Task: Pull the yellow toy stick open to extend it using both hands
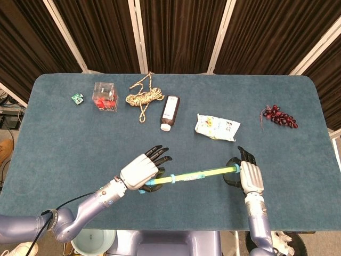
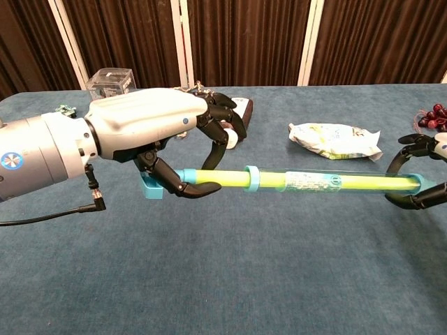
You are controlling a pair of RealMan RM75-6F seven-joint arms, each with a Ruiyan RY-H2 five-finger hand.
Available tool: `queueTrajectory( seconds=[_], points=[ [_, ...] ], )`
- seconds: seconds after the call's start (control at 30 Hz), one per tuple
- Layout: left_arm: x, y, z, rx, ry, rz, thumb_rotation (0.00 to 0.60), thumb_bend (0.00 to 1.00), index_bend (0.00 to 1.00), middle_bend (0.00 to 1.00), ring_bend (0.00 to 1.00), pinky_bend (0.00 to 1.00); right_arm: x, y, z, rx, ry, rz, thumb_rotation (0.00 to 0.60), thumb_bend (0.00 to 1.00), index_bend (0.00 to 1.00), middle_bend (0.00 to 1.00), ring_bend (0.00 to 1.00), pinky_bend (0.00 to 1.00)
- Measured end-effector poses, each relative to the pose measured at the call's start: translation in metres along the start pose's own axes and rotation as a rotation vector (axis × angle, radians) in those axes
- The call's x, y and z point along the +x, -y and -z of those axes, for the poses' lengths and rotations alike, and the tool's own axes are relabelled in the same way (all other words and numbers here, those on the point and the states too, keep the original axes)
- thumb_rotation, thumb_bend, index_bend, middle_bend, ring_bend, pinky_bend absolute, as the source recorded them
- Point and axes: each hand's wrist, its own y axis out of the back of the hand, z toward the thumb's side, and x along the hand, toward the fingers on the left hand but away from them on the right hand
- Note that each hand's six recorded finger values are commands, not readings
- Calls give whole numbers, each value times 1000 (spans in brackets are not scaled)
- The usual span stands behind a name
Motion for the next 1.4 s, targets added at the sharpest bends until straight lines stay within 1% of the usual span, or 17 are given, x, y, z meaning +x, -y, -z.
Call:
queueTrajectory(
  seconds=[0.13, 0.3, 0.7, 1.0, 1.4],
  points=[
    [-1, -2, 2, 4, -3, -4, 600, 442, 614, 179, 3, 72, -1, -3, 3, 10, 6, 6, 600, 411, 570, 94, 0, 0],
    [-4, -5, 7, 9, -11, -10, 600, 442, 618, 180, 2, 72, -3, -10, 12, 33, 24, 13, 600, 419, 613, 105, 0, 0],
    [-20, -3, 18, 14, -36, 5, 600, 442, 620, 181, 2, 72, -8, -36, 32, 77, 61, 58, 600, 421, 630, 113, 0, 0],
    [-35, -2, 30, 19, -59, 17, 600, 443, 621, 183, 3, 72, -17, -66, 51, 90, 105, 119, 600, 421, 645, 114, 1, 0],
    [-51, 7, 47, 25, -97, 46, 600, 442, 620, 185, 3, 72, -24, -106, 76, 97, 159, 196, 600, 420, 658, 115, 2, 0]
  ],
)
